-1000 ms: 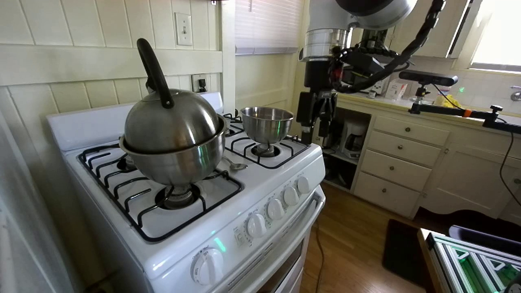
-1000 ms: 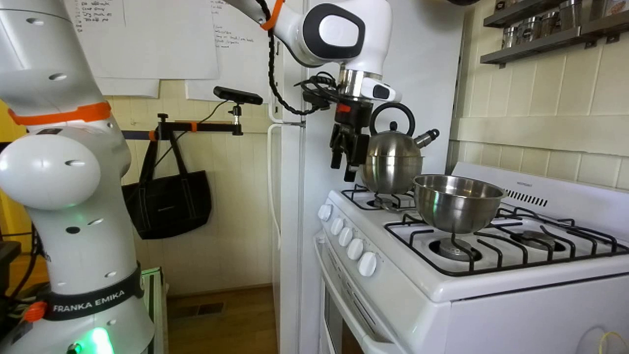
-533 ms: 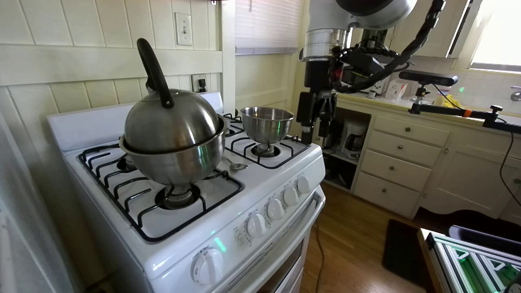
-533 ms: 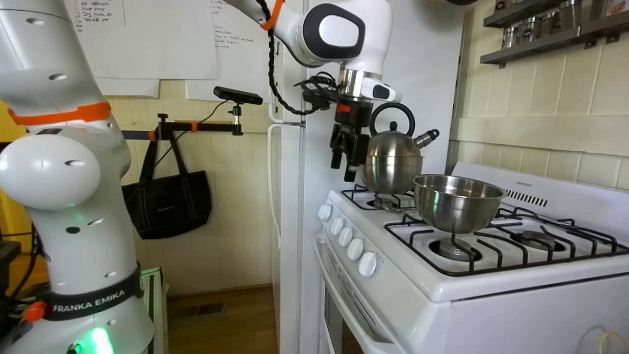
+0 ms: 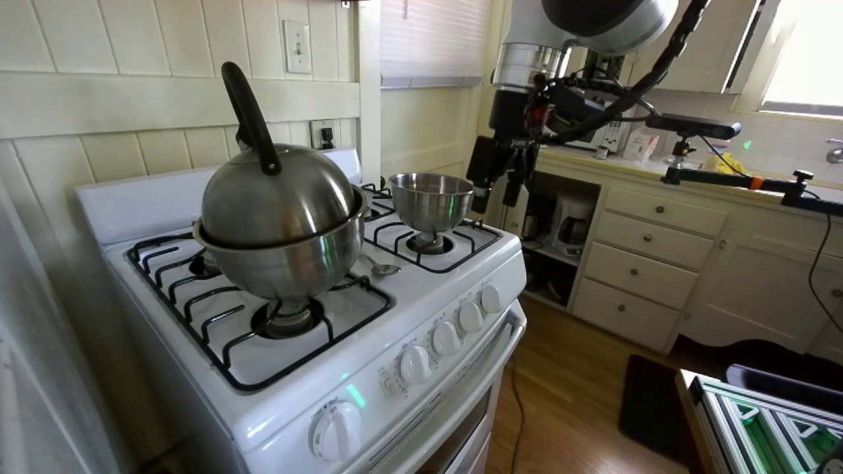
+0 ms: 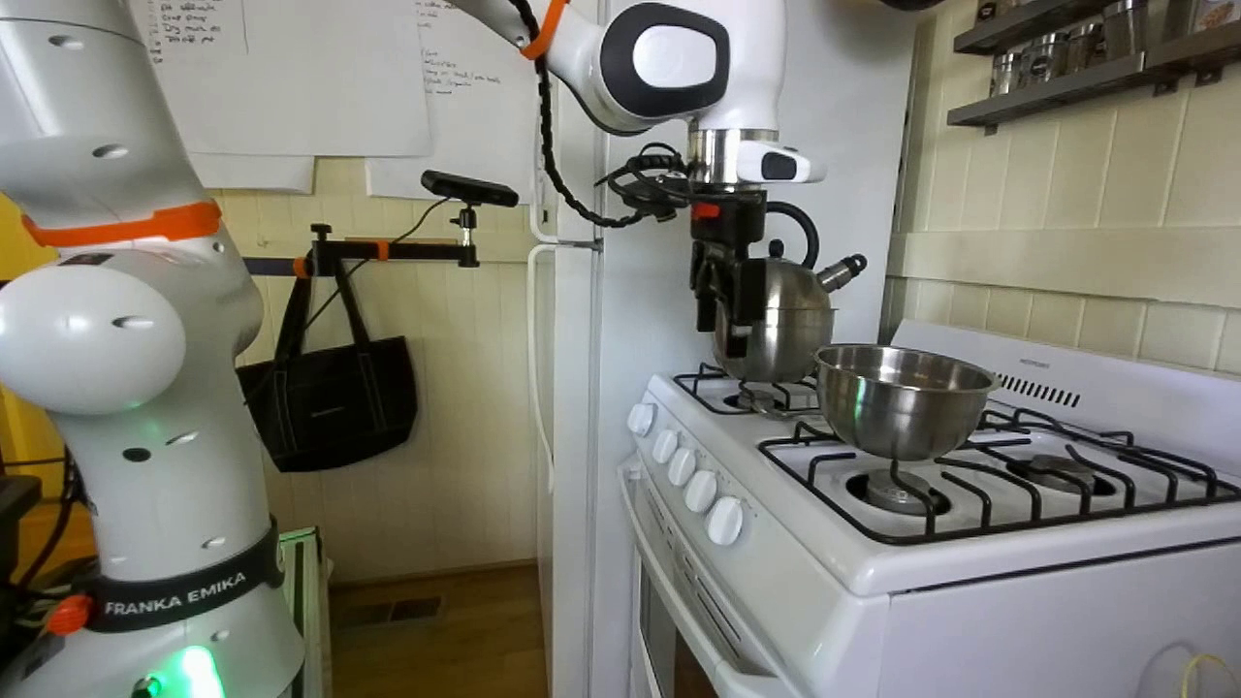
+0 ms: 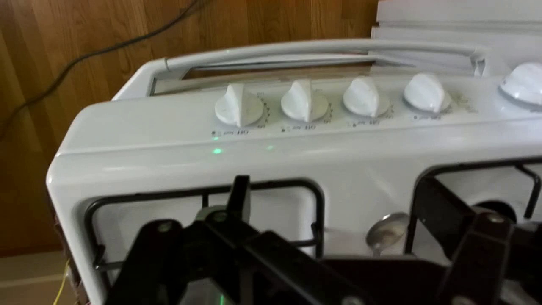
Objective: Move the silver bowl forward, then place the spoon inside it
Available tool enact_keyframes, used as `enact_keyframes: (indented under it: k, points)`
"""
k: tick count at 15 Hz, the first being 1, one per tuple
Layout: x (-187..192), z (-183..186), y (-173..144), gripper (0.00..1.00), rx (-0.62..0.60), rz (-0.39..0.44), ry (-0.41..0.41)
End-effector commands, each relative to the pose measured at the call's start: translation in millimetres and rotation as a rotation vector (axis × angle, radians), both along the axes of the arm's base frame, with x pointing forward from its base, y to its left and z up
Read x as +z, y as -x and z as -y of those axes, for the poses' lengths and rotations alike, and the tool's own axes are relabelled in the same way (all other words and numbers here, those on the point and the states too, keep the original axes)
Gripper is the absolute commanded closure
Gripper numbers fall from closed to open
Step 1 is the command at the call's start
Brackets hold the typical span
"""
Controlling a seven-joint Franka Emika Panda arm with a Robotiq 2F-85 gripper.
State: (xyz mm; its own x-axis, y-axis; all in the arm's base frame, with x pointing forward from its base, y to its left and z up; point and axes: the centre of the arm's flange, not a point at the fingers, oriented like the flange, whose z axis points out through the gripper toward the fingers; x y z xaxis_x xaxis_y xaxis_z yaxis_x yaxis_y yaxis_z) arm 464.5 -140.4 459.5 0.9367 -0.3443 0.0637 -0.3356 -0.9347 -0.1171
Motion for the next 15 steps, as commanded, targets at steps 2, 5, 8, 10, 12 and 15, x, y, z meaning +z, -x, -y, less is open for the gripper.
enact_keyframes:
  k: [2,5,8,10,12,15]
  points:
    - [18.8,18.6,8.8,0.0,-0.115,0.144,0.087]
    - [28.5,40.1,10.1,0.0,-0.008,0.161,0.204]
    - [36.2,51.4,14.3,0.0,0.173,0.171,0.257]
    - [43.0,52.2,18.4,0.0,0.271,0.209,0.267]
    - [44.9,52.6,8.5,0.0,0.233,0.186,0.266]
    - [47.8,54.3,9.0,0.0,0.241,0.194,0.27]
